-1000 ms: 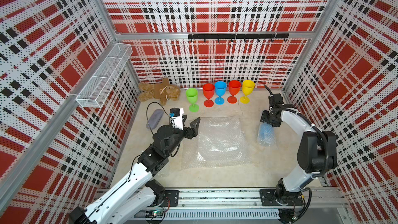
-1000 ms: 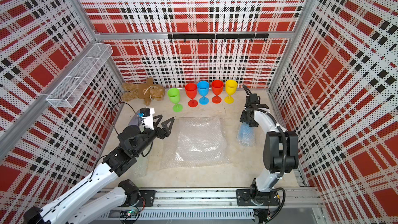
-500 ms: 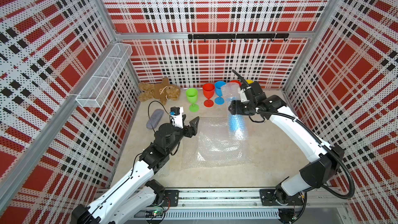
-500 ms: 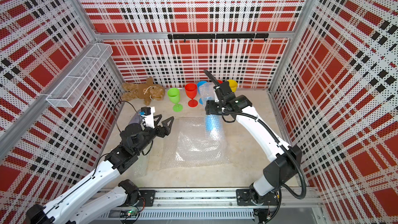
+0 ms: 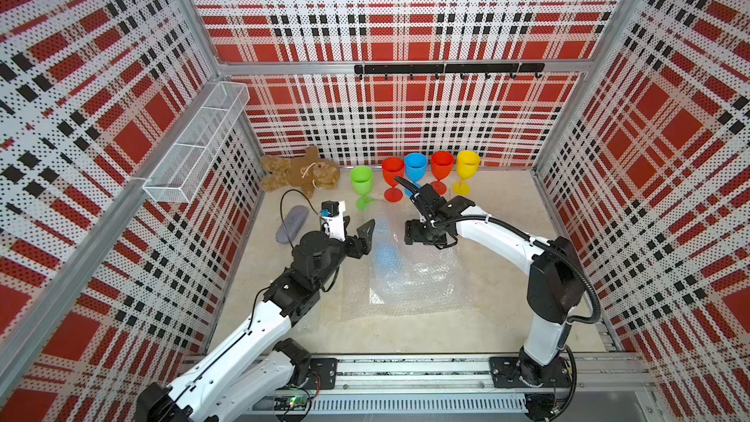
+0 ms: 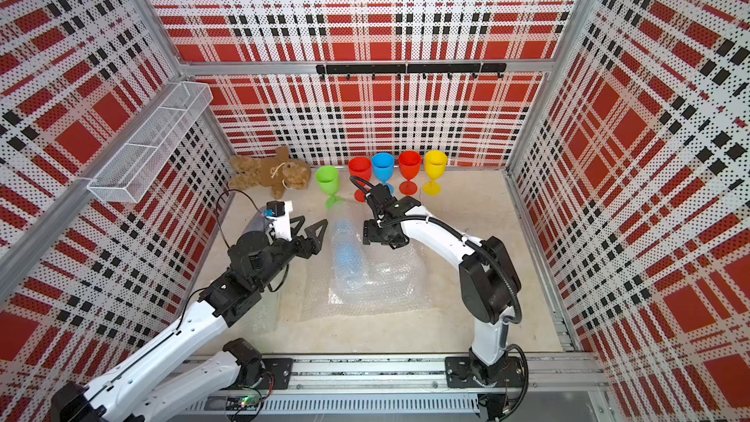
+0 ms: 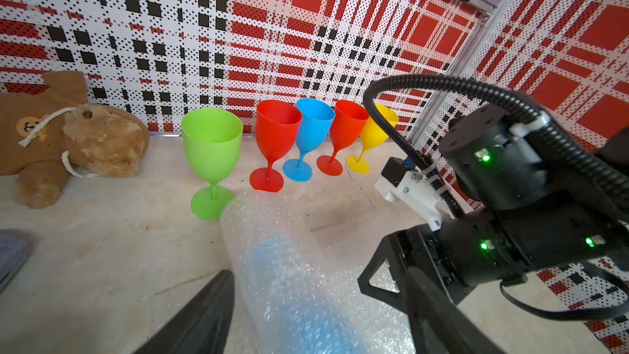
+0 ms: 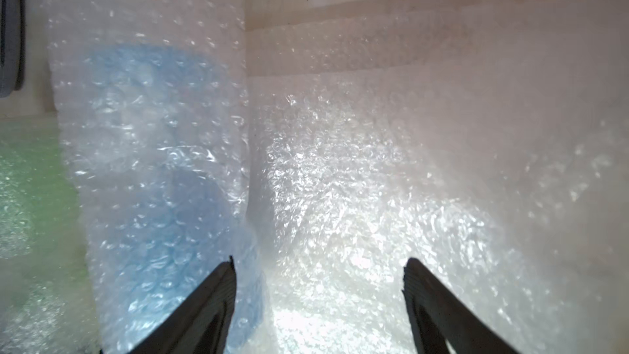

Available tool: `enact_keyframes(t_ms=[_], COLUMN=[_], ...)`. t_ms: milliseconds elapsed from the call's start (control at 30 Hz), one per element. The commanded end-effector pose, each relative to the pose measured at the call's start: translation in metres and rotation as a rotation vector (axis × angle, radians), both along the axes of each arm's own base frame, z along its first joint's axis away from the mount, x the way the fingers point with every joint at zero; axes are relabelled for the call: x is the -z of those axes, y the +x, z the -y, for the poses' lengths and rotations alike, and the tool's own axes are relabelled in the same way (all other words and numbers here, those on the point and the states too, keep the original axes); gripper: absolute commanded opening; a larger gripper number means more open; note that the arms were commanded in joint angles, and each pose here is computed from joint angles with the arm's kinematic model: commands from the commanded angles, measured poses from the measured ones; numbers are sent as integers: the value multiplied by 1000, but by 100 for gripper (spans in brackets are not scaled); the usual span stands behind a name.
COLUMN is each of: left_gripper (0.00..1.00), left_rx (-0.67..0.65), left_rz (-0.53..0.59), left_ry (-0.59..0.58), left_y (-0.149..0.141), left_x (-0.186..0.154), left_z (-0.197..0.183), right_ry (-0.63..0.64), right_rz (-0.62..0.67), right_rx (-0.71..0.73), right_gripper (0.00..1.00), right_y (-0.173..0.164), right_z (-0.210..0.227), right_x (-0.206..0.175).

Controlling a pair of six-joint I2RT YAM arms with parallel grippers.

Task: Unpack wine glasses from bubble wrap
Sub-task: Place the bubble wrap at the center of the board.

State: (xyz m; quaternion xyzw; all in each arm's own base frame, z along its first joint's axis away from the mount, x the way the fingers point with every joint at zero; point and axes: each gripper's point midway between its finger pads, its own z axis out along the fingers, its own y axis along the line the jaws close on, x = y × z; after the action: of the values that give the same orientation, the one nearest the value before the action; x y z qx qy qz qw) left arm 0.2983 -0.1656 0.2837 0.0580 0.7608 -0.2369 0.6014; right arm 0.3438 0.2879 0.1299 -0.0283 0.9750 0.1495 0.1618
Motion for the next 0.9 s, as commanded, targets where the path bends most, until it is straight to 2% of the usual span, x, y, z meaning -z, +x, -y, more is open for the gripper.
enact_keyframes(t_ms=[0,133,233,333,400,467,633,867], left_gripper=[79,80,80,79,79,79,79,79], left_rx=[-9,-15,-15,-15,-15,-16,-19,-21], left_rz=[-4,-5,-6,-9,-12,-16,-23,-22], left_ry=[-6,-4,-5,-2,-2,2,6,7], left_y=[2,3,3,4,4,5,6,6], left_x=[4,4,4,6,7,9,11,11], left_z=[-3,-4,-4,-5,-4,-4,-4,-5], right_ry=[93,163,205,94,66,96,154,216], right_rz=[57,129,116,119,106,70,29,-29], right_rx=[-74,-132,-169,-143,-148,-205,-240,-225], right_gripper=[87,93,100,100,100,100,99,90], right_y=[7,4,0,9,10,6,3,-6], right_z=[-20,-27,-36,-23,-21,-33,-52,-59], right_x=[-21,-45,-41,-21,-8,4,26,48])
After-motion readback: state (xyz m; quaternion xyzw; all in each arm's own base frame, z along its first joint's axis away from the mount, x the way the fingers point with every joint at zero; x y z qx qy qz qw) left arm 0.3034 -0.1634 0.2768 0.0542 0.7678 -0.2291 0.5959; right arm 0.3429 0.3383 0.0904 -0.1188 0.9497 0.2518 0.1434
